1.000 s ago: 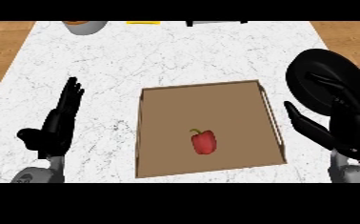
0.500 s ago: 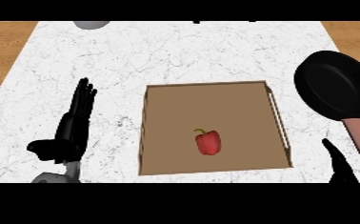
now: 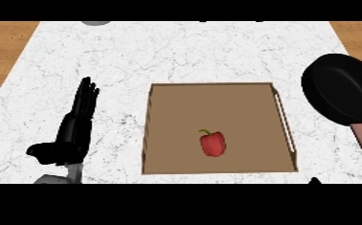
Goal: Pick the bell pepper from the tray and place it in the pot
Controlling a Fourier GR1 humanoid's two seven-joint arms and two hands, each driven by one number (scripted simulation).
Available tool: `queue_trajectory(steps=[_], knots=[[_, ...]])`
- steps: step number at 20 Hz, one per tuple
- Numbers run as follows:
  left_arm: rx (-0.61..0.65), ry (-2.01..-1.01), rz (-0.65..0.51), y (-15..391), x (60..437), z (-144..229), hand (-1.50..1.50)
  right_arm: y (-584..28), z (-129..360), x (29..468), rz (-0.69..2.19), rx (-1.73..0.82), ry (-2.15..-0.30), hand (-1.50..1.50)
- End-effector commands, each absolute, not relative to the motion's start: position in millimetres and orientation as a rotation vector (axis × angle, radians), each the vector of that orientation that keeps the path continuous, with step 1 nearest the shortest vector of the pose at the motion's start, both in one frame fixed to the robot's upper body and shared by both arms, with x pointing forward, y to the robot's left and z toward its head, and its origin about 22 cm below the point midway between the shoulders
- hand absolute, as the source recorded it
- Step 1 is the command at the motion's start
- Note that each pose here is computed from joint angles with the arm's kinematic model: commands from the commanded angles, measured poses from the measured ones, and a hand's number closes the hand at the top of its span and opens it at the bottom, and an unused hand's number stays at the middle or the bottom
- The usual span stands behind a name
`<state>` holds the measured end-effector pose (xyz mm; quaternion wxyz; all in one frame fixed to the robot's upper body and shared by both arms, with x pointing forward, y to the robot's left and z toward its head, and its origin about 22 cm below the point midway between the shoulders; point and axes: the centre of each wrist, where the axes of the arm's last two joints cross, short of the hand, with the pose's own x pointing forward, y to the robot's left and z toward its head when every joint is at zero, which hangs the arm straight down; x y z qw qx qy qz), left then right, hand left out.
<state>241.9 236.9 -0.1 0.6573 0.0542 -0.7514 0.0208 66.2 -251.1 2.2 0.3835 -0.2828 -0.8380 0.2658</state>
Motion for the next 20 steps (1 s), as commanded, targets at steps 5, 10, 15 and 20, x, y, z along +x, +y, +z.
queue_trajectory(steps=[5, 10, 15, 20], knots=[[0.107, -1.689, 0.038, 228.4, 250.0, 8.4, 0.0, -194.4, 15.7, 64.5, 0.842, -0.822, -1.845, -1.5], [0.096, -1.697, 0.042, 219.7, 230.3, 5.0, 0.0, -153.2, 12.1, 93.8, 0.863, -0.774, -1.819, -1.5], [0.113, -1.708, 0.03, 217.8, 248.8, 18.6, 0.0, -147.8, -2.0, 104.0, 0.932, -0.855, -1.644, -1.5], [0.121, -1.701, 0.028, 216.9, 249.6, 5.6, 0.0, -140.0, -9.5, 131.9, 0.941, -0.798, -1.597, -1.5]])
